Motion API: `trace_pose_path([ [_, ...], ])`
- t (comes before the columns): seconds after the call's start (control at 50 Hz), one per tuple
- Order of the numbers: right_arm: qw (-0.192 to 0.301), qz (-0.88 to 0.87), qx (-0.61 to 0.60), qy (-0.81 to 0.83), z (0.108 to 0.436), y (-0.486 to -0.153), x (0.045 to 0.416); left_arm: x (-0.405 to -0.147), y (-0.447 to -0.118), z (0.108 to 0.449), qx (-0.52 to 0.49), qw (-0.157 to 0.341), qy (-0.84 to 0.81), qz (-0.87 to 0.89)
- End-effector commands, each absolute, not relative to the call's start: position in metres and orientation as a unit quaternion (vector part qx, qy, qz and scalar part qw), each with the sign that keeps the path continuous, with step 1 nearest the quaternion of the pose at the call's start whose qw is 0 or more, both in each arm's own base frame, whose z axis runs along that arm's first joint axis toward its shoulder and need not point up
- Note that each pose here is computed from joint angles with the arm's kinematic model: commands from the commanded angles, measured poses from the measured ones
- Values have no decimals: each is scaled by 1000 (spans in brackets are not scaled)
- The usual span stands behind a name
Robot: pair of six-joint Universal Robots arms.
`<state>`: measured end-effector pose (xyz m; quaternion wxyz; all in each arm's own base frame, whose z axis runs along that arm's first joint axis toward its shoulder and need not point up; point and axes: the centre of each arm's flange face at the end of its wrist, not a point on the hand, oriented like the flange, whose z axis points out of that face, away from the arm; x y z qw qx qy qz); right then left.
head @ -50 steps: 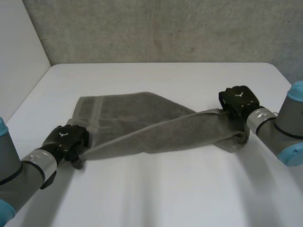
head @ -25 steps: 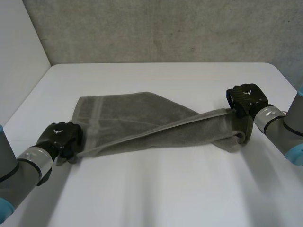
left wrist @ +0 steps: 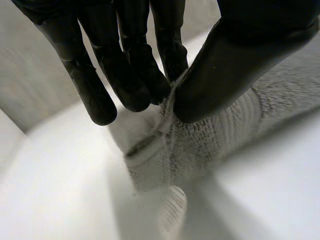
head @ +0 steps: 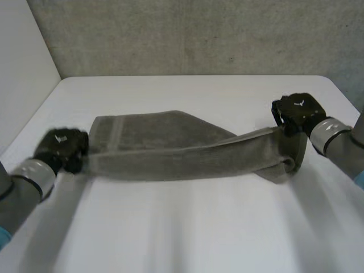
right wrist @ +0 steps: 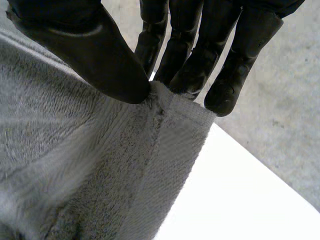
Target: Fold the towel.
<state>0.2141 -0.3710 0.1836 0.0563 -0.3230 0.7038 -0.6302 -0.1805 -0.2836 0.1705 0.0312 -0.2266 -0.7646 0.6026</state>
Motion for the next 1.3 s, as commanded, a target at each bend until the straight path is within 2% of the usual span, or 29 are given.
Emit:
trace_pose_path([
  [0.02, 90, -654, -340, 670, 271, -347, 217, -177, -300, 250, -205, 11, -681, 703],
  [0.04, 90, -654, -340, 670, 271, -347, 217, -179, -301, 273, -198, 15, -657, 728],
  [0.06, 90, -662, -337, 664, 288, -344, 215, -179, -300, 295, -188, 23, -636, 749],
  [0.08, 90, -662, -337, 664, 289, -344, 215, -179, -300, 295, -188, 23, -635, 749],
  [0.12, 79, -678, -325, 655, 319, -341, 205, -181, -296, 334, -166, 48, -605, 777],
  [0.14, 79, -678, -325, 655, 319, -341, 205, -181, -296, 334, -166, 48, -605, 777],
  [0.18, 67, -693, -316, 644, 345, -337, 196, -180, -292, 365, -147, 71, -585, 795],
  [0.28, 57, -705, -313, 634, 367, -333, 190, -182, -292, 379, -137, 92, -585, 794],
  [0.36, 54, -705, -317, 632, 371, -331, 190, -182, -298, 373, -138, 93, -594, 787],
  [0.56, 59, -670, -352, 651, 318, -377, 205, -195, -364, 284, -141, 107, -684, 708],
  [0.62, 57, -671, -362, 645, 308, -391, 216, -199, -384, 273, -142, 108, -686, 705],
  [0.74, 49, -696, -363, 618, 311, -411, 233, -210, -411, 284, -144, 109, -659, 731],
  [0.8, 29, -723, -349, 596, 322, -425, 237, -215, -427, 307, -146, 109, -621, 762],
  [0.84, 1, -764, -327, 556, 343, -439, 237, -221, -437, 338, -146, 109, -574, 798],
  [0.86, 0, -765, -326, 556, 343, -439, 237, -221, -437, 338, -146, 109, -574, 799],
  [0.9, -19, -816, -298, 495, 374, -445, 238, -226, -441, 381, -133, 101, -508, 845],
  [0.92, -19, -816, -297, 495, 374, -445, 238, -226, -441, 381, -133, 101, -507, 845],
  [0.96, -13, -863, -260, 432, 410, -442, 236, -225, -436, 429, -102, 93, -427, 894],
  [0.98, -13, -864, -260, 432, 410, -442, 236, -225, -436, 429, -102, 93, -427, 894],
  [1.02, 20, -885, -236, 402, 428, -438, 235, -221, -428, 461, -81, 89, -368, 922],
  [1.06, 35, -887, -232, 398, 432, -437, 236, -220, -426, 466, -78, 93, -356, 926],
  [1.12, 58, -878, -236, 412, 427, -436, 238, -222, -428, 459, -78, 105, -367, 921],
  [1.16, 82, -852, -269, 442, 409, -436, 244, -225, -437, 430, -85, 111, -410, 901],
  [1.18, 83, -851, -270, 442, 409, -436, 244, -225, -437, 430, -85, 111, -411, 901],
  [1.22, 121, -810, -314, 481, 384, -433, 250, -228, -444, 384, -102, 117, -474, 867],
  [1.24, 122, -809, -314, 481, 383, -432, 250, -228, -444, 384, -103, 117, -475, 866],
  [1.26, 140, -788, -332, 499, 370, -431, 253, -226, -446, 358, -114, 120, -510, 844],
  [1.28, 140, -788, -332, 500, 370, -431, 253, -226, -446, 358, -114, 120, -510, 844],
  [1.3, 152, -767, -345, 519, 356, -430, 254, -225, -443, 333, -129, 125, -541, 822],
])
